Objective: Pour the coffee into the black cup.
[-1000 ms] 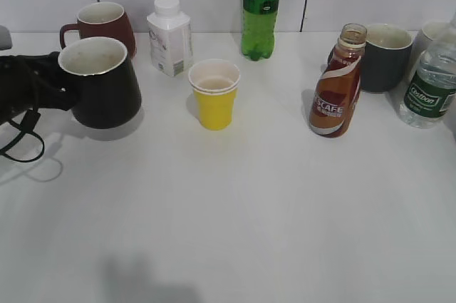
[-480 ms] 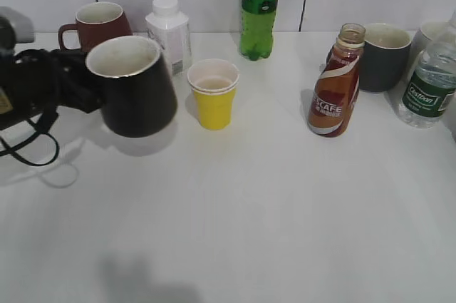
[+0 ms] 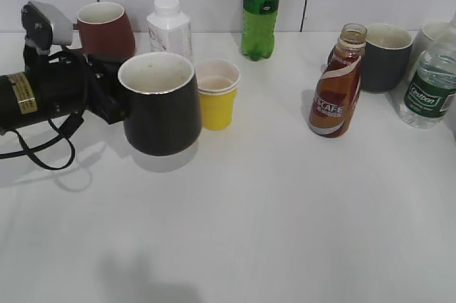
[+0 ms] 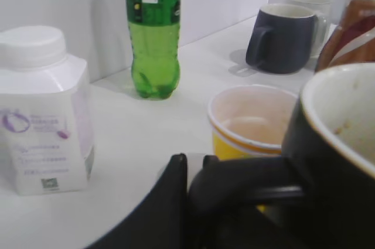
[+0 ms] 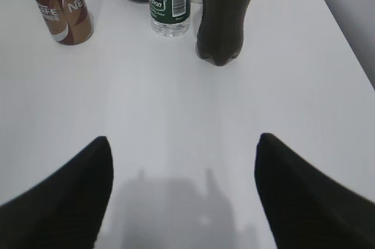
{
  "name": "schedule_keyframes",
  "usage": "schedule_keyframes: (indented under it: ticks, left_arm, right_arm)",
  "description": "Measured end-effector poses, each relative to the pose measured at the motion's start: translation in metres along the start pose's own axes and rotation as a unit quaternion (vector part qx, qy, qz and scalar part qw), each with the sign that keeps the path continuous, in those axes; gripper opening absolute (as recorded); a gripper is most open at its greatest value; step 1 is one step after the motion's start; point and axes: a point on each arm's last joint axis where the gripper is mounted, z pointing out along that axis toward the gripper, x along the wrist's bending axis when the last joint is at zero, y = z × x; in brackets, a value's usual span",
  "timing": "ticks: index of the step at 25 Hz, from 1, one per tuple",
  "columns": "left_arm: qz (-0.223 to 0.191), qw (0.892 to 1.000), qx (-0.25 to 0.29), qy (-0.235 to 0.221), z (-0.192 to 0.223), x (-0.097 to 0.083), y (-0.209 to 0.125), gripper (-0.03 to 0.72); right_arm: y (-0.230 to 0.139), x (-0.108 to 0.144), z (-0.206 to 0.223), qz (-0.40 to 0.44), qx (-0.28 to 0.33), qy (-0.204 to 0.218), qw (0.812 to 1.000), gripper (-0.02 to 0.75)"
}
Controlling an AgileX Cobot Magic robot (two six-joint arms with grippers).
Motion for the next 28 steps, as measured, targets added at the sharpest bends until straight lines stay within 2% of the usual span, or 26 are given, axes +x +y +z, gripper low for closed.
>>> schedule_keyframes:
  ticks: [9, 11, 16, 22, 24, 28]
  left_arm:
    - [-0.001, 1.000, 0.005, 0.003, 0.000, 0.001, -0.001, 0.043]
    - [-0.001, 1.000, 0.005, 0.003, 0.000, 0.001, -0.001, 0.043]
    - [-0.001, 1.000, 0.005, 0.002, 0.000, 0.000, -0.001, 0.043]
    - [-0.001, 1.000, 0.005, 0.003, 0.000, 0.001, -0.001, 0.043]
    - [-0.001, 1.000, 0.005, 0.003, 0.000, 0.001, -0.001, 0.043]
    - [-0.001, 1.000, 0.005, 0.003, 0.000, 0.001, -0.001, 0.043]
  right_arm:
    - [0.003, 0.000, -0.001, 0.000, -0.010, 0.000, 1.000, 0.588]
    - [0.011, 0.000, -0.001, -0.003, -0.036, -0.002, 0.999, 0.588]
    - [0.055, 0.003, 0.016, -0.011, -0.154, 0.004, 0.988, 0.588]
    - [0.090, 0.010, 0.076, -0.015, -0.205, 0.020, 0.978, 0.588]
    - [0.092, 0.012, 0.099, -0.019, -0.218, 0.025, 0.975, 0.588]
    - [0.077, 0.017, 0.145, -0.025, -0.199, 0.040, 0.979, 0.588]
